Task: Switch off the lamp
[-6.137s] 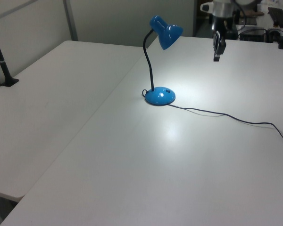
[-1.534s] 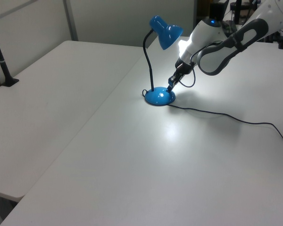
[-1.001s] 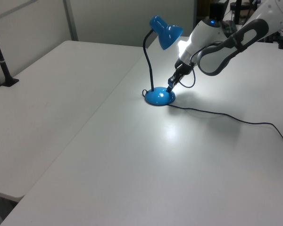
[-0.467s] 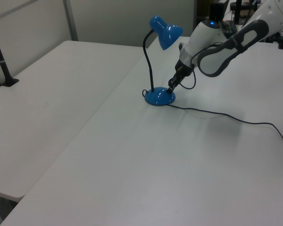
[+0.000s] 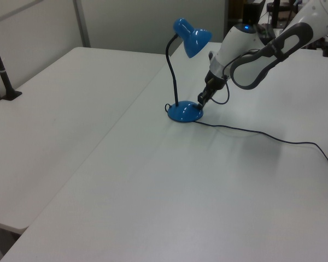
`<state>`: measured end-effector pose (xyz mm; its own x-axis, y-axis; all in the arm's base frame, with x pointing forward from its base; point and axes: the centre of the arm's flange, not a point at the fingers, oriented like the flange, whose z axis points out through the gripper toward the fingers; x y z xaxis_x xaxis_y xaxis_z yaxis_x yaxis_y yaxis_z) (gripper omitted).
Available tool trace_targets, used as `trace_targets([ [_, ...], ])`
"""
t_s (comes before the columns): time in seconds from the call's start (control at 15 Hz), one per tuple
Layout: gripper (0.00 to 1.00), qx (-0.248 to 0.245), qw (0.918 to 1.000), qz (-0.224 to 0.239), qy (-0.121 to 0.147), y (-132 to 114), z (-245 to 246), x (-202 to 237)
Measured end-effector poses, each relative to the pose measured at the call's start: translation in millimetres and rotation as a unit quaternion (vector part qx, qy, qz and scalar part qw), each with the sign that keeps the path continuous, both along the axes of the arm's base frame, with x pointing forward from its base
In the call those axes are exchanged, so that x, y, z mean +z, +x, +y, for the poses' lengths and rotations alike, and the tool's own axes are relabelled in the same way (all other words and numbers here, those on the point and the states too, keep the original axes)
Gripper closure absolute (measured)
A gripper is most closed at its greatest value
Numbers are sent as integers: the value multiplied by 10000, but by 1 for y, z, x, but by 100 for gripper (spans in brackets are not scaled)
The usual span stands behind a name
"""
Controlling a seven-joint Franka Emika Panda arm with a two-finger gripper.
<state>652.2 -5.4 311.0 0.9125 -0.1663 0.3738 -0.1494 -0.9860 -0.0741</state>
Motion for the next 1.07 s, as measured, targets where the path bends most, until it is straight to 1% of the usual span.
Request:
trace_targets([
  [0.07,100,65,9993,363,8,-6,1,-6],
  [0.2,100,268,9945,1015,-44,-18,3,-3],
  [0.27,99,346,9910,1291,-89,-25,3,6],
  [0.33,96,415,9869,1554,-132,-32,3,18],
  [0.4,96,473,9821,1817,-169,-40,3,32],
  [0.47,91,572,9760,2086,-245,-48,2,47],
  [0.6,72,835,9641,2489,-402,-65,1,77],
  [0.73,51,970,9593,2616,-428,-78,3,106],
  [0.8,43,1009,9594,2599,-428,-83,4,123],
  [1.07,1,1137,9672,2225,-454,-97,19,215],
])
